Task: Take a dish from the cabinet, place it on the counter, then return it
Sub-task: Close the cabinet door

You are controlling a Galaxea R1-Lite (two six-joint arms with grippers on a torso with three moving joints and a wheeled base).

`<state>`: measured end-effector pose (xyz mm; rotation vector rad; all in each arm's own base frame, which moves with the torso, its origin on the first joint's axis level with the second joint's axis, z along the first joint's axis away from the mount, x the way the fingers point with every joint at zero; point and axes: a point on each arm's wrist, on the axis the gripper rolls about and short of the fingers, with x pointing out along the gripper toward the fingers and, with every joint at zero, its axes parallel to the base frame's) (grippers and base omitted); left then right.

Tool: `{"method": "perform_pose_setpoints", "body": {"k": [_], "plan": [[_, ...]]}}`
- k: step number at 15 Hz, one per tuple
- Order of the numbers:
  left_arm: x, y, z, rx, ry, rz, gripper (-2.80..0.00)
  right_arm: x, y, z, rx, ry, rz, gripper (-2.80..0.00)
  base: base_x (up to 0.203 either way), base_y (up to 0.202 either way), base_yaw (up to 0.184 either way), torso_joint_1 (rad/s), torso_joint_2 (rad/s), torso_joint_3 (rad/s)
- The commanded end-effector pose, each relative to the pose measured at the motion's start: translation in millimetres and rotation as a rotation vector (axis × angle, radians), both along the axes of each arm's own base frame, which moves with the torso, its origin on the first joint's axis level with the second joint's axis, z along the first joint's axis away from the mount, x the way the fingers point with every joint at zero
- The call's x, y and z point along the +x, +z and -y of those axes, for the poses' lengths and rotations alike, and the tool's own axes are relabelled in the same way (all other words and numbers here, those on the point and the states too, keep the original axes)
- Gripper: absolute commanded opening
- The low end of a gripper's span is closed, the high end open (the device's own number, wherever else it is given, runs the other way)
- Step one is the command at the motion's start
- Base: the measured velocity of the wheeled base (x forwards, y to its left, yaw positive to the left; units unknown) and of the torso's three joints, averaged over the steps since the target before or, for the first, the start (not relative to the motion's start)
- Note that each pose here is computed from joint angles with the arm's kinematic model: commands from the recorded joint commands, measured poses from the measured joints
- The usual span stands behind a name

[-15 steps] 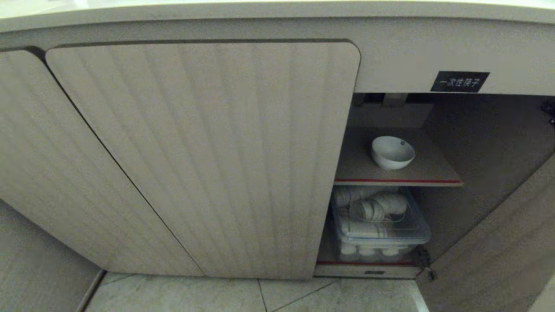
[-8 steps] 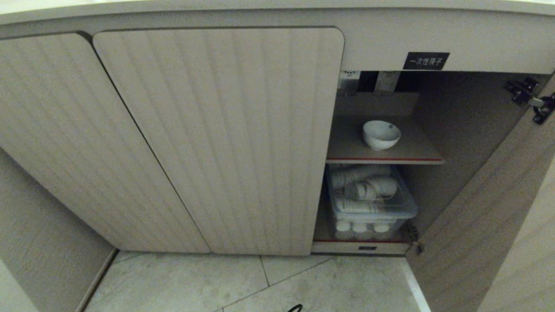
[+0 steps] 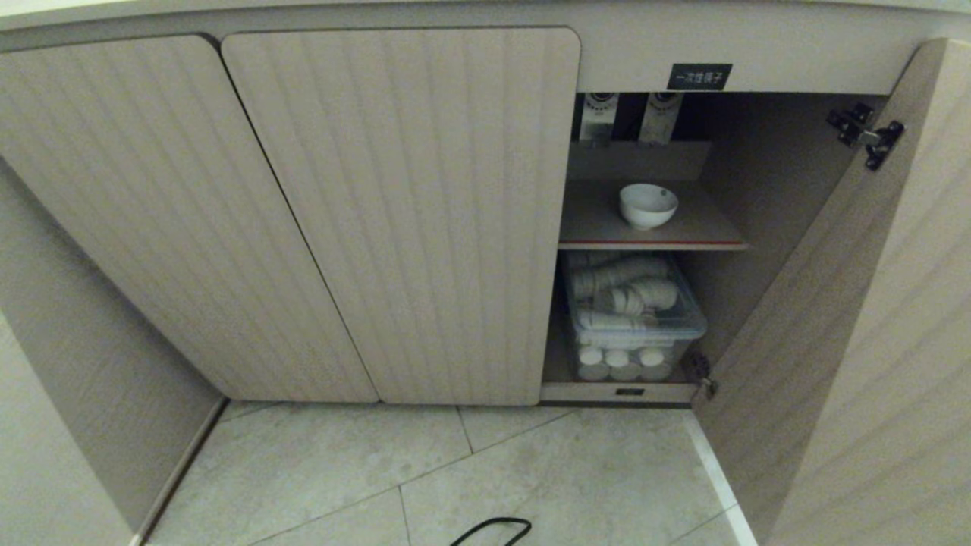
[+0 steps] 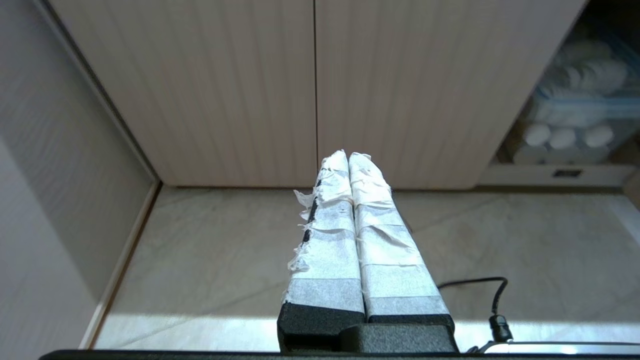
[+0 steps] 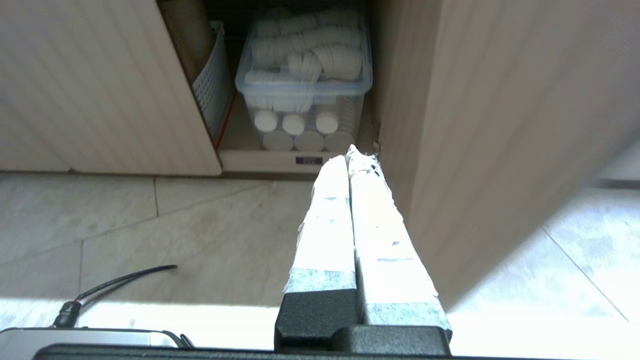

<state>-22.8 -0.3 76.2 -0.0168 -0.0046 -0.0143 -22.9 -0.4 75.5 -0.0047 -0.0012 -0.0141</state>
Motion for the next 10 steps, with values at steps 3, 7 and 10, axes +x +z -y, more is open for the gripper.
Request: {"method": "perform_pose_setpoints", "body": {"k": [3, 7, 10], "plan": [[0.0, -0.2, 0.0, 0.0, -0.001, 0.0, -2.8, 0.1, 0.2, 0.0, 0.003, 0.002, 0.0, -2.8, -0.193, 0.0, -0.002, 0.002, 0.0, 0.004], [-0.1, 0.2, 0.0, 0.0, -0.001, 0.001, -2.8, 0.1, 0.0, 0.1, 0.003, -0.003, -0.001, -2.8, -0.08, 0.0, -0.004, 0.003, 0.0, 0.002], [-0.1, 0.2, 0.0, 0.0, -0.001, 0.001, -2.8, 0.1, 0.0, 0.1, 0.005, -0.003, -0.001, -2.8, 0.0, 0.0, 0.0, 0.0, 0.0, 0.0]]}}
